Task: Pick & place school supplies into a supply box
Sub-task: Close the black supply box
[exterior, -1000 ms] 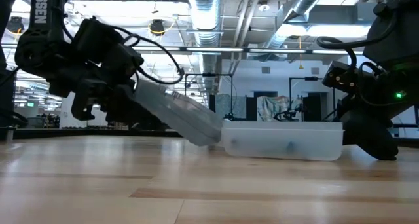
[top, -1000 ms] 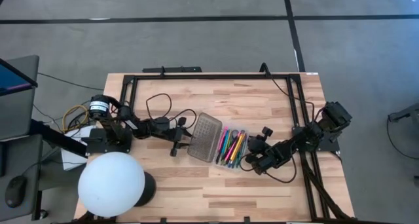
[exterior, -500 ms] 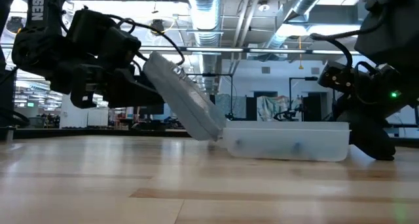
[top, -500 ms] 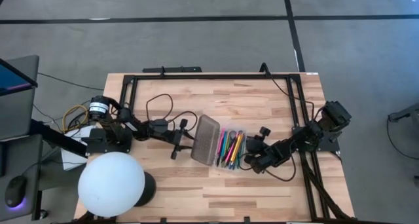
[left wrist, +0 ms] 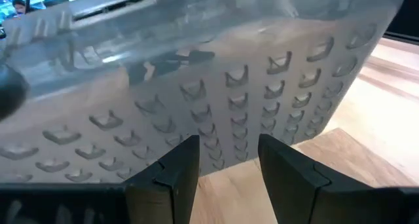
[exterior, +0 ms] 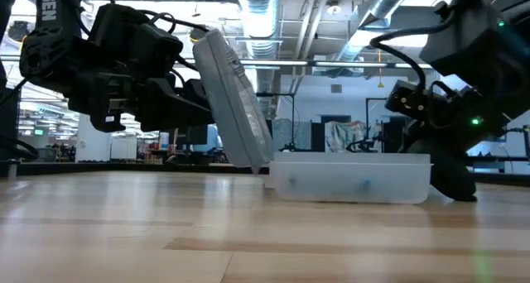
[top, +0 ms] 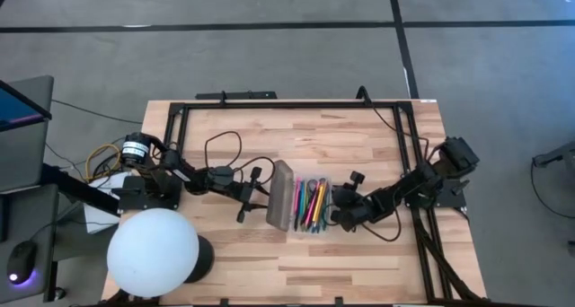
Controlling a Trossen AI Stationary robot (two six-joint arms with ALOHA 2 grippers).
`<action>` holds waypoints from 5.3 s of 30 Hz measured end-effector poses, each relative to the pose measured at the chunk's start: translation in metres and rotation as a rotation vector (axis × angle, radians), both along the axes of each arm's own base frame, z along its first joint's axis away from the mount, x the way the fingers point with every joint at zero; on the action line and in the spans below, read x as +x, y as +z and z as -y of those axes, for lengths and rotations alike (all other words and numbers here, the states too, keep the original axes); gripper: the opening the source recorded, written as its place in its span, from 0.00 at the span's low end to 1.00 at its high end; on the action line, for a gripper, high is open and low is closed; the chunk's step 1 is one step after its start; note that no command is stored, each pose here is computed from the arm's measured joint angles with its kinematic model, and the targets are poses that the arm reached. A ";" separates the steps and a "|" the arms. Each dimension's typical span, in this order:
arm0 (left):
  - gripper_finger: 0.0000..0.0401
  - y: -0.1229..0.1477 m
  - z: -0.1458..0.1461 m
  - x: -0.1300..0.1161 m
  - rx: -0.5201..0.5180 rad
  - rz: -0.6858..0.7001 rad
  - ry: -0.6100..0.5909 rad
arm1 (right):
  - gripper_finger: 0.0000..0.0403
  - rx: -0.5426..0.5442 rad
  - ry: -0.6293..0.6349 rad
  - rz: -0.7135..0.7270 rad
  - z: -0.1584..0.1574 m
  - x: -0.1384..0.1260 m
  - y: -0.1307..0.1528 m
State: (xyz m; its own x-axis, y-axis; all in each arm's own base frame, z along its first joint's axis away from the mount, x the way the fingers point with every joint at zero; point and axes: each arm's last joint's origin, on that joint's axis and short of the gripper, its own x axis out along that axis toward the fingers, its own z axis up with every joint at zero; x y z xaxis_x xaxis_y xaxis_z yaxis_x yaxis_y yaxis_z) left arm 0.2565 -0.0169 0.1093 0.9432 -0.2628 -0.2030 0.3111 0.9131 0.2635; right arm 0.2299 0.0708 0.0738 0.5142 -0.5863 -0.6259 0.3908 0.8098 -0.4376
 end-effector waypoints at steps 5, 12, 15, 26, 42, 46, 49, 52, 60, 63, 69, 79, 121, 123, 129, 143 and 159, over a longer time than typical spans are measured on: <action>0.38 0.001 0.000 0.000 0.000 0.007 0.001 | 0.18 -0.006 0.027 0.020 0.004 0.008 0.002; 0.38 0.001 0.003 0.000 0.001 0.013 -0.012 | 0.18 -0.002 -0.011 0.052 0.013 0.013 0.004; 0.38 0.001 0.003 0.000 0.001 0.012 -0.011 | 0.18 -0.005 -0.034 0.064 0.019 0.016 0.004; 0.38 0.005 0.003 0.005 0.008 0.034 -0.013 | 0.18 0.008 -0.042 0.078 0.026 0.020 0.005; 0.38 0.013 0.004 0.029 0.018 -0.003 0.011 | 0.18 0.015 -0.023 0.096 0.025 0.022 0.007; 0.38 0.013 0.004 0.030 0.020 -0.019 0.012 | 0.18 0.015 -0.023 0.096 0.025 0.022 0.007; 0.38 0.010 0.004 0.028 0.021 -0.029 0.016 | 0.18 0.018 -0.022 0.095 0.025 0.022 0.007; 0.38 0.008 0.003 0.027 0.030 -0.055 0.048 | 0.18 0.020 -0.020 0.091 0.024 0.022 0.007; 0.38 -0.003 0.000 0.024 0.019 -0.181 0.137 | 0.18 0.073 0.036 0.058 0.016 0.020 0.006; 0.38 -0.005 0.000 0.023 0.001 -0.210 0.144 | 0.18 0.081 0.046 0.042 0.012 0.018 0.005; 0.38 -0.006 0.000 0.022 -0.044 -0.233 0.159 | 0.17 0.100 0.109 0.028 0.000 0.014 0.005; 0.38 -0.007 -0.001 0.022 -0.093 -0.251 0.193 | 0.17 0.116 0.263 0.050 -0.028 0.009 0.006; 0.38 -0.005 -0.034 0.028 -0.186 -0.257 0.508 | 0.18 0.070 0.226 0.113 0.011 0.033 0.014; 0.38 -0.005 -0.033 0.028 -0.186 -0.258 0.506 | 0.18 0.068 0.211 0.113 0.015 0.034 0.014; 0.38 -0.005 -0.034 0.028 -0.183 -0.257 0.514 | 0.18 0.081 0.190 0.111 0.024 0.036 0.014; 0.38 -0.006 -0.041 0.027 -0.188 -0.267 0.536 | 0.18 0.098 0.200 0.112 0.024 0.037 0.014; 0.38 -0.006 -0.041 0.027 -0.188 -0.268 0.541 | 0.18 0.079 0.182 0.120 0.030 0.038 0.015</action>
State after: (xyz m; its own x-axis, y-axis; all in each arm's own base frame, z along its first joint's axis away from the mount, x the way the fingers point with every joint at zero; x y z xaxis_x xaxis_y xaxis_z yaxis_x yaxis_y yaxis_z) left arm 0.2832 0.0240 0.1030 0.8756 0.1826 -0.4471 -0.1743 0.9829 0.0602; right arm 0.2684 0.0413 0.0889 0.6805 -0.4284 -0.5945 0.2800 0.9017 -0.3294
